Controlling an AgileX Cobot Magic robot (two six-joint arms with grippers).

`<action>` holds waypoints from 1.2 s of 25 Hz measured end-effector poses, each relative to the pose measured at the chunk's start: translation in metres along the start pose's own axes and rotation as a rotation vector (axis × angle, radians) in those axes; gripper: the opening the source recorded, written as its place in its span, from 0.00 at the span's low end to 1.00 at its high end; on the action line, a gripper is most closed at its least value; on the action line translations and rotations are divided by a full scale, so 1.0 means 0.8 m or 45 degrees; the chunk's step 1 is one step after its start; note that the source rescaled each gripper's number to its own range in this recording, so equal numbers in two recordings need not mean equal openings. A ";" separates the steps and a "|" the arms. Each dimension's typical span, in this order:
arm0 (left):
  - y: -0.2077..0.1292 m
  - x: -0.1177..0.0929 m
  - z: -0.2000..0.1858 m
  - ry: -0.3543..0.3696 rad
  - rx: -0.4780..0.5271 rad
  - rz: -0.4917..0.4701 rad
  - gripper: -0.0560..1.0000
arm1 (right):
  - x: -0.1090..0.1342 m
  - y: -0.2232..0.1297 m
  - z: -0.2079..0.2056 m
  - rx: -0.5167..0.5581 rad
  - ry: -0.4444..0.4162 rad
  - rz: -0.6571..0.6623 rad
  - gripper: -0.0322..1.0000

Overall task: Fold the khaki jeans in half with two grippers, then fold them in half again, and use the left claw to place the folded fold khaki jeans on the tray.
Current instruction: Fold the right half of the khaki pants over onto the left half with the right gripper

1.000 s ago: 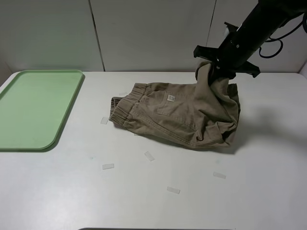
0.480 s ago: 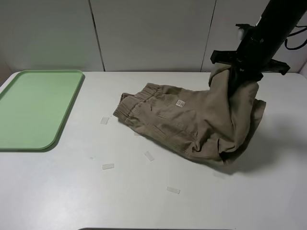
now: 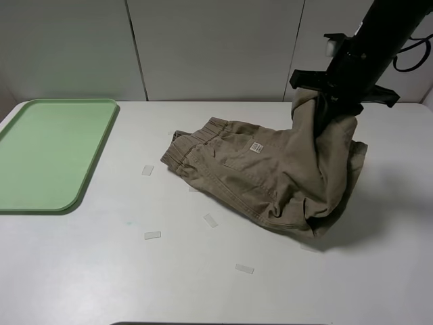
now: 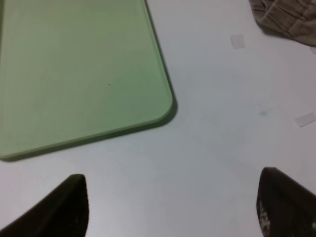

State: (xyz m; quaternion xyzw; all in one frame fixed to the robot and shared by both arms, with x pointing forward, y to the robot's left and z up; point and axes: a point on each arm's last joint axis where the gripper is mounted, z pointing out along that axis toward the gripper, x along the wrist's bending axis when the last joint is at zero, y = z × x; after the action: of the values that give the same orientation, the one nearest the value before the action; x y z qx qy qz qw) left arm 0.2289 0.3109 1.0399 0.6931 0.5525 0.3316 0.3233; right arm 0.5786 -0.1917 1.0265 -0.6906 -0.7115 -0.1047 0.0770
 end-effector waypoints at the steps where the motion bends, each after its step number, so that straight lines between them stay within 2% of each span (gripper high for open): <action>1: 0.000 0.000 0.000 0.000 -0.003 0.000 0.74 | 0.007 0.000 0.001 -0.018 0.024 -0.007 0.09; 4: 0.001 0.001 0.000 0.014 -0.009 0.005 0.74 | 0.031 0.004 0.004 -0.108 0.119 -0.026 0.09; 8: 0.001 0.004 0.000 0.042 -0.013 0.008 0.74 | 0.048 0.016 0.010 -0.234 0.199 -0.012 0.09; 15: 0.001 0.006 0.000 0.066 -0.015 -0.012 0.74 | 0.065 0.051 0.045 -0.299 0.318 0.054 0.09; 22: 0.002 0.008 -0.001 0.085 -0.016 -0.013 0.74 | 0.104 0.073 0.084 -0.283 0.384 0.008 0.09; 30: 0.002 0.023 -0.003 0.256 -0.013 0.055 0.74 | 0.124 0.088 0.123 -0.367 0.383 -0.034 0.09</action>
State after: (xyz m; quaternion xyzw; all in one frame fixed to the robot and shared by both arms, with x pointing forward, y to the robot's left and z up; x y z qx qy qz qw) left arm 0.2309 0.3286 1.0443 0.6664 0.5653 0.4092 0.2623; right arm 0.6487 -0.0686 0.9594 -0.6616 -0.6787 -0.3083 0.0814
